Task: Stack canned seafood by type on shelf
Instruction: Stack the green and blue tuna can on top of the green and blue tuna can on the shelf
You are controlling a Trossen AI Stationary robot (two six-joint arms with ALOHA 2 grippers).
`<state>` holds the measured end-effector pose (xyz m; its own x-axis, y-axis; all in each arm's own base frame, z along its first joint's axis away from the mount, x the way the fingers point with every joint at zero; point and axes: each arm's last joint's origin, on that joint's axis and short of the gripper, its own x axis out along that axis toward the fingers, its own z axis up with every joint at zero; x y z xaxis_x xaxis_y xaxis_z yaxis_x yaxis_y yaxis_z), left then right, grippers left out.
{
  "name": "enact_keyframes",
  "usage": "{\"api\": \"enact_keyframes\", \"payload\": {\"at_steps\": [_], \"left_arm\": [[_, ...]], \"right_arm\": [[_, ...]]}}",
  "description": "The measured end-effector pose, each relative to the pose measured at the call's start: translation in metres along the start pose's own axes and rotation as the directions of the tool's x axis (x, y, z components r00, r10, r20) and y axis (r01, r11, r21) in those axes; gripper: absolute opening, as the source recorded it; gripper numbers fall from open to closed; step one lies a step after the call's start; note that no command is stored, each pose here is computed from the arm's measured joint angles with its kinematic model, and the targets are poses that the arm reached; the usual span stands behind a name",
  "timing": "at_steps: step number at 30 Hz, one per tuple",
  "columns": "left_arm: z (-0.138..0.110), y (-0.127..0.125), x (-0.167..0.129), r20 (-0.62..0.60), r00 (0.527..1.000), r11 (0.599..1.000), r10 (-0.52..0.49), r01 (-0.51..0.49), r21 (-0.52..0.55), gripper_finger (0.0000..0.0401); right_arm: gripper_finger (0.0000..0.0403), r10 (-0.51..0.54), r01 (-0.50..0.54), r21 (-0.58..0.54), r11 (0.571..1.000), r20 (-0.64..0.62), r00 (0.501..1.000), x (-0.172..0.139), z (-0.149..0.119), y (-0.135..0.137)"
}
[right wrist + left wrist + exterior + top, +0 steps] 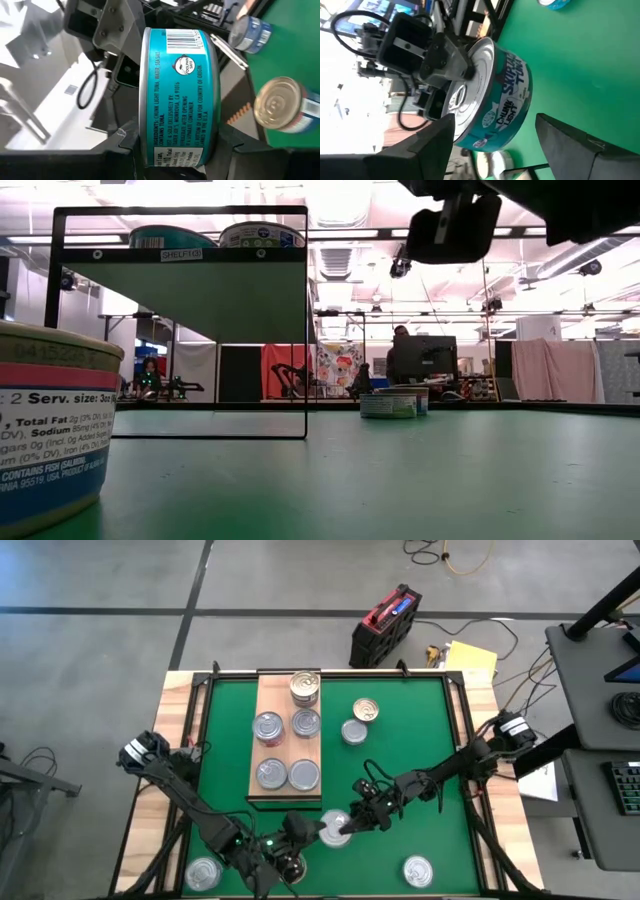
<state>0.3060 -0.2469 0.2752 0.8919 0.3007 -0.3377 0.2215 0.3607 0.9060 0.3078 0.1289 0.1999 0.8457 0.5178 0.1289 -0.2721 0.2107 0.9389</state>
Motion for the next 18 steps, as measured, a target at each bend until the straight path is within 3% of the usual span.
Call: {"api": "enact_keyframes", "payload": {"at_steps": [13,18], "left_arm": [[0.002,0.003,0.000,-0.009,0.999,0.986,0.042,-0.040,0.161,0.0260],[0.001,0.002,0.000,-0.012,0.999,0.979,0.043,-0.040,0.201,0.0240]], "right_arm": [[0.0130,0.019,-0.019,0.009,1.000,0.065,0.998,0.004,0.010,-0.004],[0.0130,0.033,-0.034,0.017,0.999,0.074,0.997,0.008,0.014,0.000]]}}
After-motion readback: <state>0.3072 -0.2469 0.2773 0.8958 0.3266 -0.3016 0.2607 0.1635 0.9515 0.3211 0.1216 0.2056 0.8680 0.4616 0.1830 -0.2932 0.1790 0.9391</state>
